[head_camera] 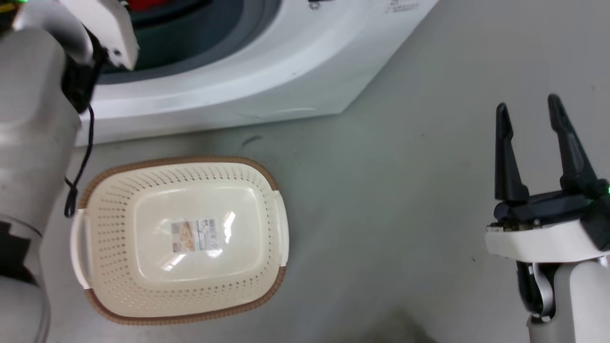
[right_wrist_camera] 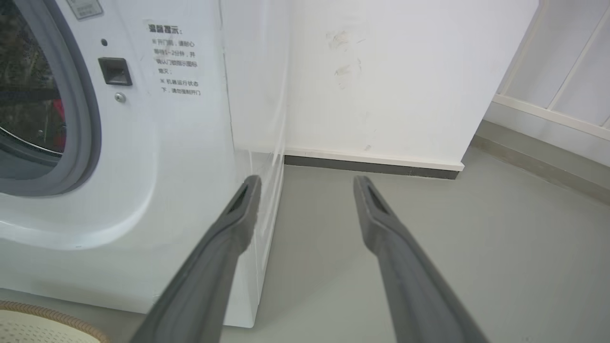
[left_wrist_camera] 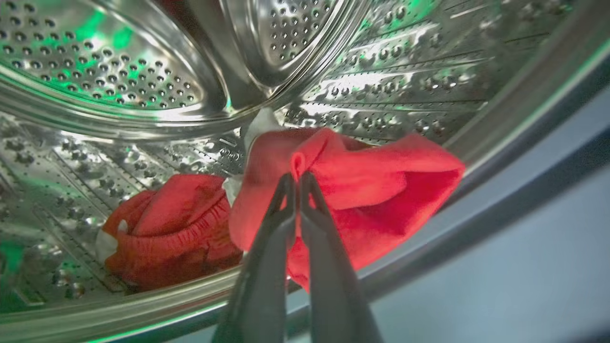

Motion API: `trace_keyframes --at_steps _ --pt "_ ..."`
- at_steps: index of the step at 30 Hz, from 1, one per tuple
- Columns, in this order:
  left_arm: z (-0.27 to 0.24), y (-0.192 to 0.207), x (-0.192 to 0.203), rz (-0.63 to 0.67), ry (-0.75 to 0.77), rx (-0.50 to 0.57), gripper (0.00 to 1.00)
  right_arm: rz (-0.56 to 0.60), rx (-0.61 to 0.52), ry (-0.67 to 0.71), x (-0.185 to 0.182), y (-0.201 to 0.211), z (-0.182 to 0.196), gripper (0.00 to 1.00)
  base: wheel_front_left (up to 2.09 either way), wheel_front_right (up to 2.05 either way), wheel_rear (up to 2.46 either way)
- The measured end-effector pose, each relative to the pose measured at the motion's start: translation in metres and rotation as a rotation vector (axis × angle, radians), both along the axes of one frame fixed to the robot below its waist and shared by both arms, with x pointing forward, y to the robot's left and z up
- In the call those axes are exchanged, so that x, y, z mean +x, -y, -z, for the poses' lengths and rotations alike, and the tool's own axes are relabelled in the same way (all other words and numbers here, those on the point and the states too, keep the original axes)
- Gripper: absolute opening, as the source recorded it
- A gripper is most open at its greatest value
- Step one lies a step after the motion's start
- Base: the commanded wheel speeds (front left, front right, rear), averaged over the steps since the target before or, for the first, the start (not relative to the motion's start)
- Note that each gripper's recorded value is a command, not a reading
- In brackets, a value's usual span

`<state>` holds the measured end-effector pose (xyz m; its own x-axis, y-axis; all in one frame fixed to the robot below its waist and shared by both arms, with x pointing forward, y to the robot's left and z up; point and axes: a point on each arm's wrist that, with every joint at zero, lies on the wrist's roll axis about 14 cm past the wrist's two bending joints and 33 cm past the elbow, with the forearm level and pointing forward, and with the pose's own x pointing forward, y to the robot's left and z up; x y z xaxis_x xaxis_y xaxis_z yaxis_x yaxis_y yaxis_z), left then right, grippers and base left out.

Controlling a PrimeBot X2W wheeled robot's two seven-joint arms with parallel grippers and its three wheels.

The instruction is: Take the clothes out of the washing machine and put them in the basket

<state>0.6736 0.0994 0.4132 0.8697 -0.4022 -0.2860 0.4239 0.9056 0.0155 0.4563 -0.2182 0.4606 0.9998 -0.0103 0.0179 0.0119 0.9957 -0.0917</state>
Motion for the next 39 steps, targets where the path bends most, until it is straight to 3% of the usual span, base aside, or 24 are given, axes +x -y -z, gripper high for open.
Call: trace_keyframes --at_steps 15,39 --pt "-0.063 -0.007 -0.094 -0.017 0.159 -0.093 0.0 -0.056 0.016 0.085 -0.03 -0.023 -0.043 1.0 0.0 0.0 0.0" --pt "-0.248 -0.043 -0.225 -0.065 0.662 -0.145 0.0 -0.147 0.032 0.176 -0.075 -0.056 -0.082 1.0 0.0 0.0 0.0"
